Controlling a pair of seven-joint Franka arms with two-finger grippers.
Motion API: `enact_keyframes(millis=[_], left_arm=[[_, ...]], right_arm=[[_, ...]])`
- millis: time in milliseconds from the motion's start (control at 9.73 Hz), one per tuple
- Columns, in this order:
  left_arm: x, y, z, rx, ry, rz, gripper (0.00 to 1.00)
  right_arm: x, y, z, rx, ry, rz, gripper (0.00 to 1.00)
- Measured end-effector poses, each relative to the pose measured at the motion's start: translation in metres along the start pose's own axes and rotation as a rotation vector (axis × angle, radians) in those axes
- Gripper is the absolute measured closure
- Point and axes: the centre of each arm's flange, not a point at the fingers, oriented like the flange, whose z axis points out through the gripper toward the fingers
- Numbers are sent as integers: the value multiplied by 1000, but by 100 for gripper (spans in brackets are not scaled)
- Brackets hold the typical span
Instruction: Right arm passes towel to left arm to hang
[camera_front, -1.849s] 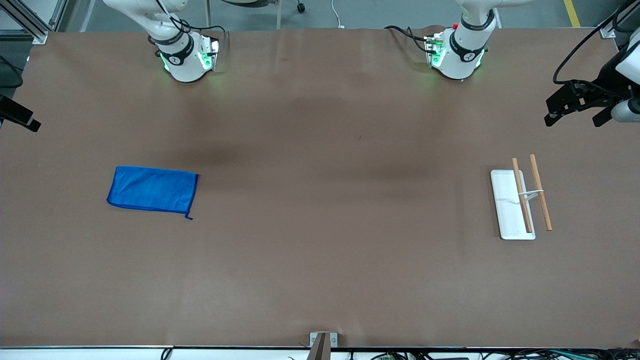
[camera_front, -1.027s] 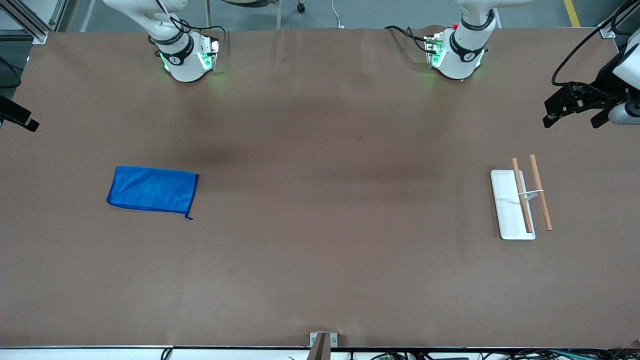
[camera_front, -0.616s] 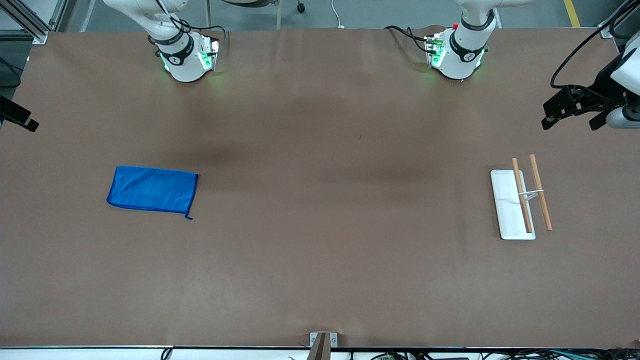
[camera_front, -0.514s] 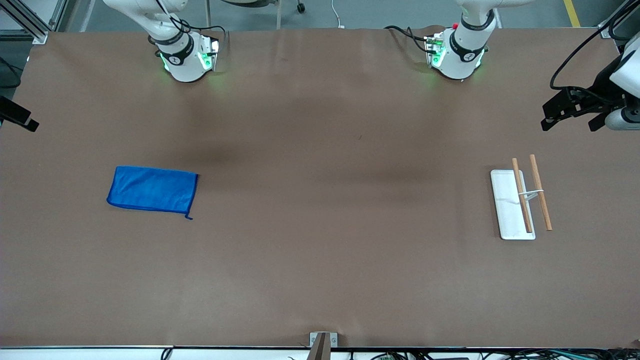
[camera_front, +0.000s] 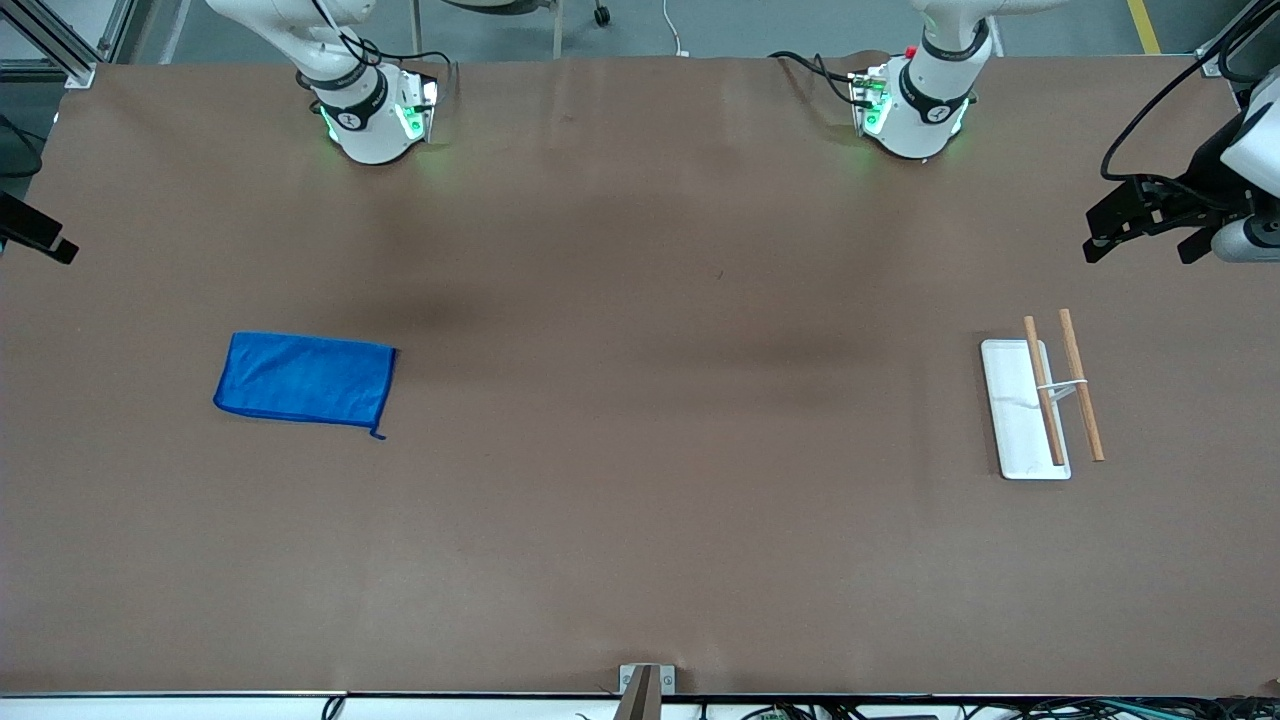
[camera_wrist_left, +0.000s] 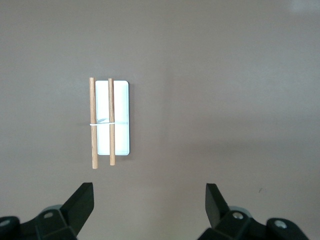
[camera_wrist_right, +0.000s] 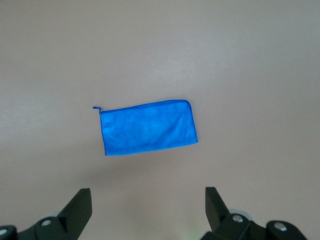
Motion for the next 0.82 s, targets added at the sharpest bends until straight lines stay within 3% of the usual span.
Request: enact_keyframes(millis=[822], left_arm=[[3, -1, 6, -1, -10, -1, 1]], right_arm=[[1, 1, 1, 0, -2, 2, 0]])
